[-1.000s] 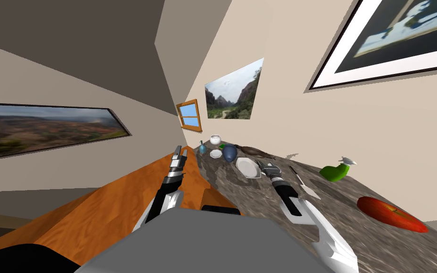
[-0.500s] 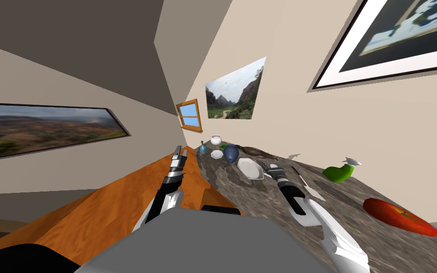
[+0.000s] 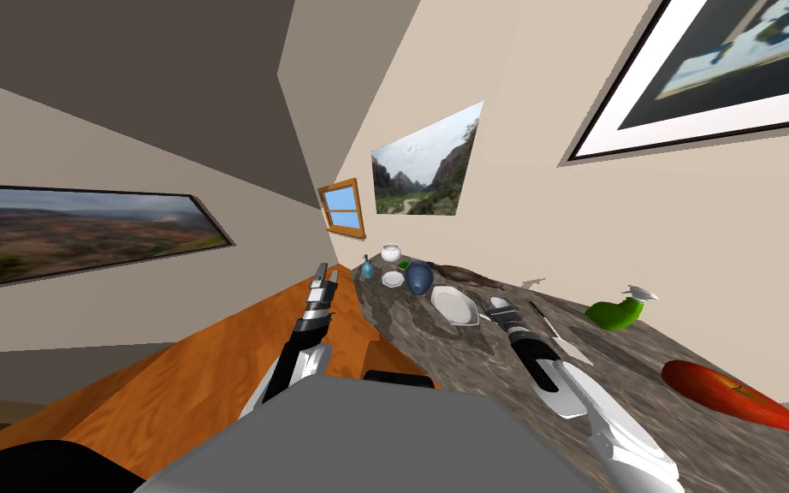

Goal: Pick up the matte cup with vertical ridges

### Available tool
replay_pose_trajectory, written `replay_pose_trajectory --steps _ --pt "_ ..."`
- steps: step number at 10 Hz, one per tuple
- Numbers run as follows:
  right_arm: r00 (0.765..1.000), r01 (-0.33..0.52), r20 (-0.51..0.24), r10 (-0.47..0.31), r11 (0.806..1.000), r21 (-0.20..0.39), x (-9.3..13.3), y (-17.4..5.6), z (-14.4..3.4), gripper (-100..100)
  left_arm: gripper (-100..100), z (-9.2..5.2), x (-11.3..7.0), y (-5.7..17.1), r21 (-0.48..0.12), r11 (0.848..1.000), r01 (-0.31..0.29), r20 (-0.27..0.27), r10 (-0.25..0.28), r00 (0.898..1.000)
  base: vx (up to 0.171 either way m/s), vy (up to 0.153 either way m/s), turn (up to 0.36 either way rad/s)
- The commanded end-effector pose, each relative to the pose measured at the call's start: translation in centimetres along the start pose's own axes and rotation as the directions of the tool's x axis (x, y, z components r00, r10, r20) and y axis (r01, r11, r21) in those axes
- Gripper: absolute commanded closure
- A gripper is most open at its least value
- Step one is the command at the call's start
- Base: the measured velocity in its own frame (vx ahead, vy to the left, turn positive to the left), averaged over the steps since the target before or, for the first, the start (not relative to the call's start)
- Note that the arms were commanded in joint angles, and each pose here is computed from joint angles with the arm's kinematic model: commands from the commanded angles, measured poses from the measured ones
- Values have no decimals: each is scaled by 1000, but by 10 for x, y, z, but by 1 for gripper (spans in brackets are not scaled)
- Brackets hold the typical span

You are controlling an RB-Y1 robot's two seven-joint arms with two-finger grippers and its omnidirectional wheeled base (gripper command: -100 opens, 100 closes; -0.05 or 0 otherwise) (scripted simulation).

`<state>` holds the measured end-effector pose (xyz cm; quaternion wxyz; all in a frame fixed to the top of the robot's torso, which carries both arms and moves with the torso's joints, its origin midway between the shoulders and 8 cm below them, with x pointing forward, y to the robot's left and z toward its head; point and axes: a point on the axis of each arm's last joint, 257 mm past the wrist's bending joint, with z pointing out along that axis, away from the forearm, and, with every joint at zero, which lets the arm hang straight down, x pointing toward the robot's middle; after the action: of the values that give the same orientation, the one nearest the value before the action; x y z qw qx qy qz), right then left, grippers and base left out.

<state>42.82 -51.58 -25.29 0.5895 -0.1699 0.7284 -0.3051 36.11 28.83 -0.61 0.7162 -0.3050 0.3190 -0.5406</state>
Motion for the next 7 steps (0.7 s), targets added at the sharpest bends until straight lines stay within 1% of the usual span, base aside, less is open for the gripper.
replay_pose_trajectory --steps 1,2,3,4,7 --pt "1000 0 0 0 1000 0 0 0 0 -100 0 0 0 0 0 1000 0 0 0 1000 5 9 -4" --pt "1000 7 -3 -7 1000 0 2 0 0 0 0 0 0 0 0 1000 0 0 0 1000 0 0 0" --pt "1000 3 -24 -2 1000 25 6 -7 6 -100 0 0 0 0 0 1000 0 0 0 1000 -45 -23 174" --pt "1000 2 -31 -1 999 33 8 -10 8 -100 0 0 0 0 0 1000 0 0 0 1000 -79 -34 224" --pt "997 -5 -74 11 997 83 17 -24 20 -100 0 0 0 0 0 1000 0 0 0 1000 -83 -50 234"
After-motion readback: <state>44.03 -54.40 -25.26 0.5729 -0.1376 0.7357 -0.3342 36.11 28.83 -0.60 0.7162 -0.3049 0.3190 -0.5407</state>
